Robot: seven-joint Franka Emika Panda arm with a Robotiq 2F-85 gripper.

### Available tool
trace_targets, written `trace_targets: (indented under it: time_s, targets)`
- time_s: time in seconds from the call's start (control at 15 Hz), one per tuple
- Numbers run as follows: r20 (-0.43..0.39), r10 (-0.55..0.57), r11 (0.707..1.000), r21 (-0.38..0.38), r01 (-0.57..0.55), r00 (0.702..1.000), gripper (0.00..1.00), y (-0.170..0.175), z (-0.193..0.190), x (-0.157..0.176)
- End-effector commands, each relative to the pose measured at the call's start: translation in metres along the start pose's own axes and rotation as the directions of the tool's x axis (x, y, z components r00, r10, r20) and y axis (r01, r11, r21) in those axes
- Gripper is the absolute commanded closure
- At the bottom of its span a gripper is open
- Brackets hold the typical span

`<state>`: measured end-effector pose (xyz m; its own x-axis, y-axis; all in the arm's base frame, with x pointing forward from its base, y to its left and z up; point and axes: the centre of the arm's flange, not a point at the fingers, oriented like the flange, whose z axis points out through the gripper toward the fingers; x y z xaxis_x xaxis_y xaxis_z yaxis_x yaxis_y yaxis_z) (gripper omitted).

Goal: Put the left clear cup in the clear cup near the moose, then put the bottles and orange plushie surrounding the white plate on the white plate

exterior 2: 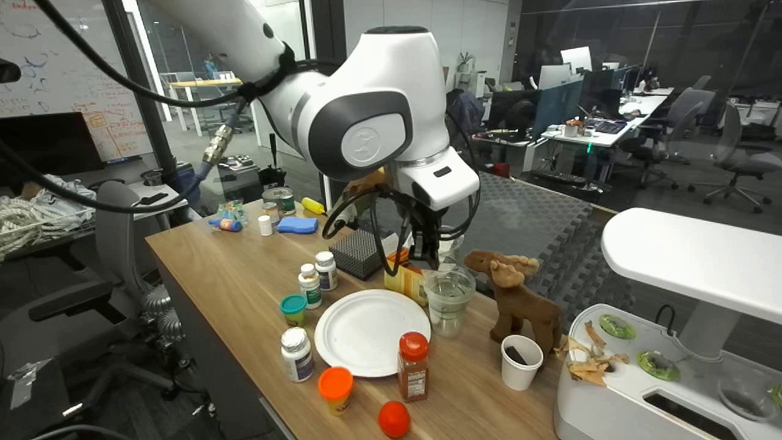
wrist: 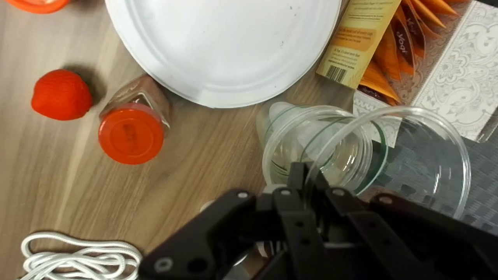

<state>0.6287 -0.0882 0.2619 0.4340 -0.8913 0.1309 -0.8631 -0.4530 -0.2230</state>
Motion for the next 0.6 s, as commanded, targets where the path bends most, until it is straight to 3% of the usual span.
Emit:
trace_targets:
  time_s: [0.0,0.53]
  targets:
    - [0.002,0.008,1.0,0.022,-0.008,1.0,0.69,-0.011,-0.004,0.007]
    - [-0.001,-0.024,0.999,0.049,0.024,1.0,0.1,-0.018,-0.023,-0.006]
